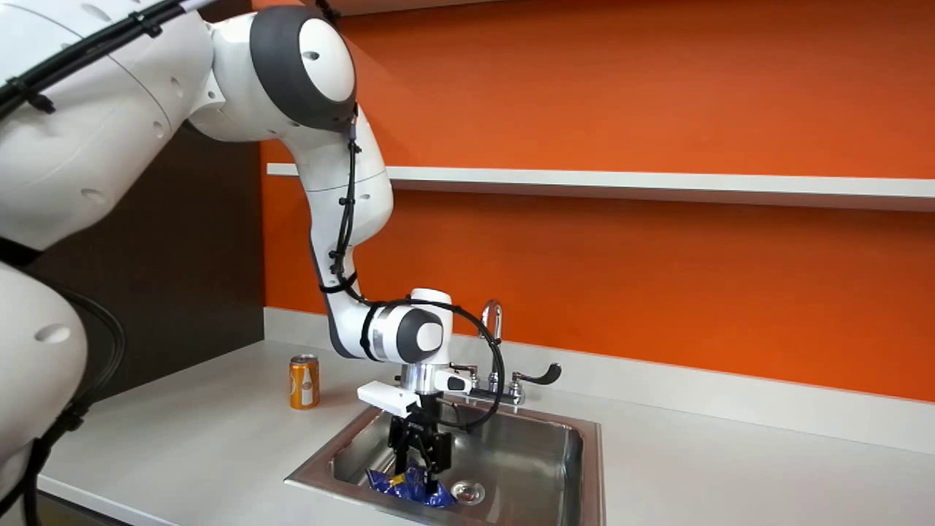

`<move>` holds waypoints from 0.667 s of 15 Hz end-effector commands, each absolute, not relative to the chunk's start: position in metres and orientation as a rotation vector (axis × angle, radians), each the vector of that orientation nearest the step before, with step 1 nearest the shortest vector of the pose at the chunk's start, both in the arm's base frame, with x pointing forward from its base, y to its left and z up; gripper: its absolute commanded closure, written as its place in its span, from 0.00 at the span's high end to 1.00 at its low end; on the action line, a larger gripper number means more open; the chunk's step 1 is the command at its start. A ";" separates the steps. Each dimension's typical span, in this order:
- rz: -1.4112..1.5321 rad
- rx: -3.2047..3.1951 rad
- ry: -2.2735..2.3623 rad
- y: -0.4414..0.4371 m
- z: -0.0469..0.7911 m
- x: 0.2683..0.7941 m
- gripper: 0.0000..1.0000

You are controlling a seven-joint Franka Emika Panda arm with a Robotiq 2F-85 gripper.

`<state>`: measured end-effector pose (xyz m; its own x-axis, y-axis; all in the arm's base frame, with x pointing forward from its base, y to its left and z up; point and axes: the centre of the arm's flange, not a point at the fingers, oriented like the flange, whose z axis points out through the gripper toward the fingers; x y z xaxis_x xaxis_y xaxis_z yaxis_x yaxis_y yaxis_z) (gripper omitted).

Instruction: Remove the packet of doritos from the sink and place it on the counter top

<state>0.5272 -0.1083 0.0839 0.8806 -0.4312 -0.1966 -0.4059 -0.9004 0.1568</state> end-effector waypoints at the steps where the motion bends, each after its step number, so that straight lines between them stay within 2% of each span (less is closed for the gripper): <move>1: -0.329 2.908 -0.665 -0.108 0.083 0.535 0.65; 8: -0.310 2.904 -0.652 -0.109 0.086 0.542 0.11; 10: -0.304 2.903 -0.650 -0.109 0.087 0.544 0.00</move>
<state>0.5374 -0.1101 0.0846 0.8863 -0.4271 -0.1790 -0.4015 -0.9013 0.1626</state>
